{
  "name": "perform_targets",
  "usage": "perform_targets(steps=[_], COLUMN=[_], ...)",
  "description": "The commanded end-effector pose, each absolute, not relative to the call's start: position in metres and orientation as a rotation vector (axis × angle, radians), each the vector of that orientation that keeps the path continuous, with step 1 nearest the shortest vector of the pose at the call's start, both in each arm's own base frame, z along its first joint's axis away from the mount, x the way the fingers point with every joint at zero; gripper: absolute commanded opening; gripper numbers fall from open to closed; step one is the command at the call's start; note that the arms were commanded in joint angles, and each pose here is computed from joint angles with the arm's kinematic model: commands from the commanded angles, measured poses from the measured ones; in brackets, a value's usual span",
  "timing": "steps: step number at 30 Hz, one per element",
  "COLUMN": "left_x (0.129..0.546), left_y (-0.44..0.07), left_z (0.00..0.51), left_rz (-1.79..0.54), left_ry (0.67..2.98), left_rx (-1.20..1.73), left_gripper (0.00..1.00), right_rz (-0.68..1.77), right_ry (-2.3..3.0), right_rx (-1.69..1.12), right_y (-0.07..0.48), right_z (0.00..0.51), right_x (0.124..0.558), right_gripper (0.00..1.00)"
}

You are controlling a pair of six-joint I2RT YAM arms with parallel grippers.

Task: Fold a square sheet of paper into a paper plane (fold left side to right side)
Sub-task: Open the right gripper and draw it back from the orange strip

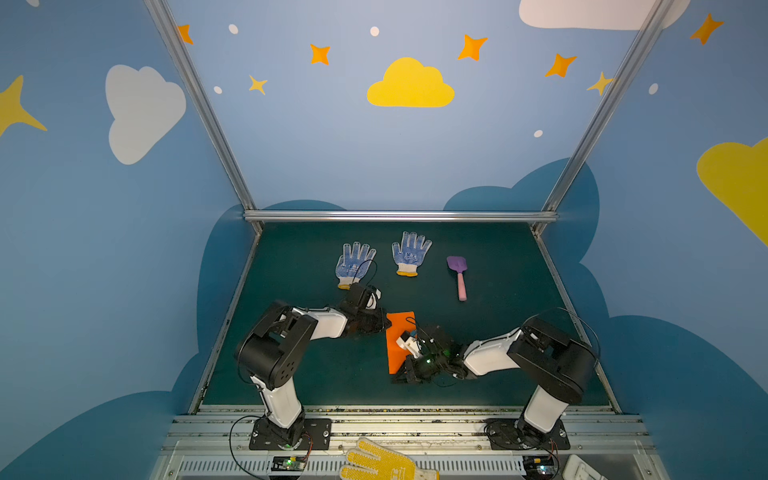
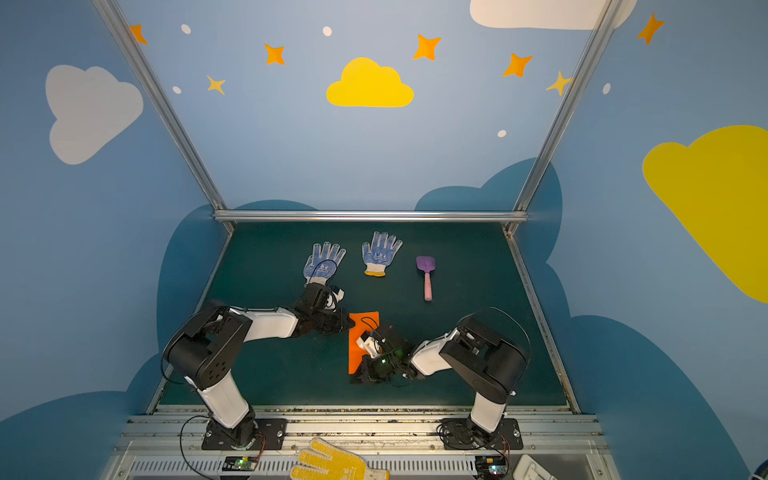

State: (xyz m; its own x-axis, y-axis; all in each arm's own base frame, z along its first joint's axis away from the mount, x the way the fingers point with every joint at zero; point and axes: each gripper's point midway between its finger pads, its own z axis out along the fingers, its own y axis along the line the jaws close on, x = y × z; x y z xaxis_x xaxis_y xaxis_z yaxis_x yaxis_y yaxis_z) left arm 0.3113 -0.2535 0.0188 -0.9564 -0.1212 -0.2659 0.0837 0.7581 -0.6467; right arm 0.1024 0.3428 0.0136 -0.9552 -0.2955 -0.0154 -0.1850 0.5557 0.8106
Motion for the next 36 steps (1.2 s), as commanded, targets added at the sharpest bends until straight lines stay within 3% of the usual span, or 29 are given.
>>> perform_targets(steps=[1,8,13,16,36], left_x=[0.307,0.321,0.327,0.329,0.334], left_y=[-0.255,-0.262,-0.261,-0.259,-0.246], left_z=[0.028,0.085,0.088,0.077,0.0], left_rz=[-0.982,-1.002,-0.982,-0.963,-0.863], left_ry=[2.695,2.594,2.593,2.617,2.756], left_rx=[0.001,0.065,0.074,0.065,-0.026], left_gripper=[0.04,0.04,0.04,0.04,0.04], right_rz=[-1.094,-1.08,-1.088,-1.095,-1.168], right_ry=[-2.733,-2.956,-3.046,-3.041,-2.918], right_rx=[0.244,0.101,-0.054,-0.082,-0.085], right_y=[0.299,0.267,0.245,0.242,0.272], right_z=[-0.012,0.037,0.055,0.055,0.032], right_x=[0.084,0.124,0.146,0.15,0.148], right_gripper=[0.0,0.0,0.35,0.44,0.48])
